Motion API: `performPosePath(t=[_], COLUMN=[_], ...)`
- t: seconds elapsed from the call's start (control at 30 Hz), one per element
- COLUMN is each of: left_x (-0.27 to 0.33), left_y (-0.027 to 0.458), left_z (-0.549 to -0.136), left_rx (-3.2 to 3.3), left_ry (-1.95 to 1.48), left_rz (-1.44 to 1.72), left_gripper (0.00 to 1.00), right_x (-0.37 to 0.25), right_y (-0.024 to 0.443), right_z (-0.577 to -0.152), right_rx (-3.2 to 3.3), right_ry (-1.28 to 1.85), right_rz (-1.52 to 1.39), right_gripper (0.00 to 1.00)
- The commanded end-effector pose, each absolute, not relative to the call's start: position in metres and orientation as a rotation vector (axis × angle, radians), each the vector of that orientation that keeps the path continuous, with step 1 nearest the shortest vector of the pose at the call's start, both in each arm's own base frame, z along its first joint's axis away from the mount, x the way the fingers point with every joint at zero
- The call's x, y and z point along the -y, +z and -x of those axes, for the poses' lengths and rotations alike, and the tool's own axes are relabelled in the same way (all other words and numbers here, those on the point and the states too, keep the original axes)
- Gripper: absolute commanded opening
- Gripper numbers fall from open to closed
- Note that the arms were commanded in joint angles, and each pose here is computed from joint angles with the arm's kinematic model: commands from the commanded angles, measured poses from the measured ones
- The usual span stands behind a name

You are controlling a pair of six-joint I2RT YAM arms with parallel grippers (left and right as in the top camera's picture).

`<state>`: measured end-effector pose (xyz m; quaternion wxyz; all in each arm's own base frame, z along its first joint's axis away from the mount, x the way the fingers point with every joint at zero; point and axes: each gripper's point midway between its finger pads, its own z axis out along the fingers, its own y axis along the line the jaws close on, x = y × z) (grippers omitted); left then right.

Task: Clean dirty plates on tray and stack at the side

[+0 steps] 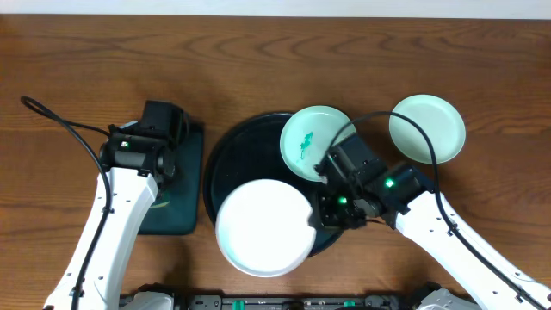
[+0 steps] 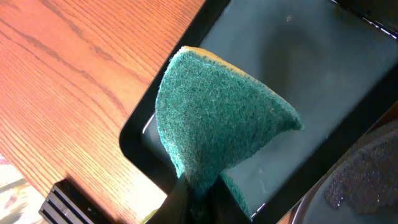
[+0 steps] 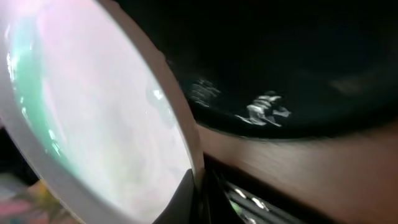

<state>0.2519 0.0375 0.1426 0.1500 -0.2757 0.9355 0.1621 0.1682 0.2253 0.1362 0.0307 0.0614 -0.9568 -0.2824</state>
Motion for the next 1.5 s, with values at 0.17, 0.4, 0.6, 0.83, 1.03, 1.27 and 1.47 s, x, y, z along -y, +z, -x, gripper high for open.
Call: performPosePath(t=[0.17, 0.4, 0.6, 0.83, 1.03, 1.27, 1.47], left_x=[-0.04, -0.04, -0.04, -0.04, -0.04, -0.04, -0.04], left_y=[0.152, 0.152, 0.152, 0.152, 0.153, 0.152, 0.152], left_z=[-0.254, -0.254, -0.254, -0.255, -0.257, -0.256, -0.256], left_rx=[-2.663, -2.663, -2.661, -2.657, -2.652, -2.653, -2.653], left_ry=[0.464, 0.465, 0.464, 0.46, 0.456, 0.457, 0.457], left_rz=[0.797, 0.797, 0.797, 0.798, 0.798, 0.798, 0.798], left_gripper=[0.07, 0.07, 0.07, 0.07, 0.07, 0.07, 0.07], right_x=[-0.272, -0.281, -0.261, -0.211, -0.182, -0.171, -0.173], right_y=[0.176, 0.189, 0.187, 0.173, 0.174, 0.203, 0.227], right_z=[-0.195, -0.217, -0.251, -0.3, -0.315, -0.32, -0.312], right_rx=[2.925, 2.999, 3.181, 3.523, 3.701, 3.757, 3.669], right_ry=[-1.319, -1.428, -1.361, -0.947, -0.409, 0.243, 0.853], right_rz=[-0.464, -0.59, -0.658, -0.639, -0.755, -1.044, -1.318], right_gripper=[0.01, 0.01, 0.01, 0.01, 0.01, 0.01, 0.01])
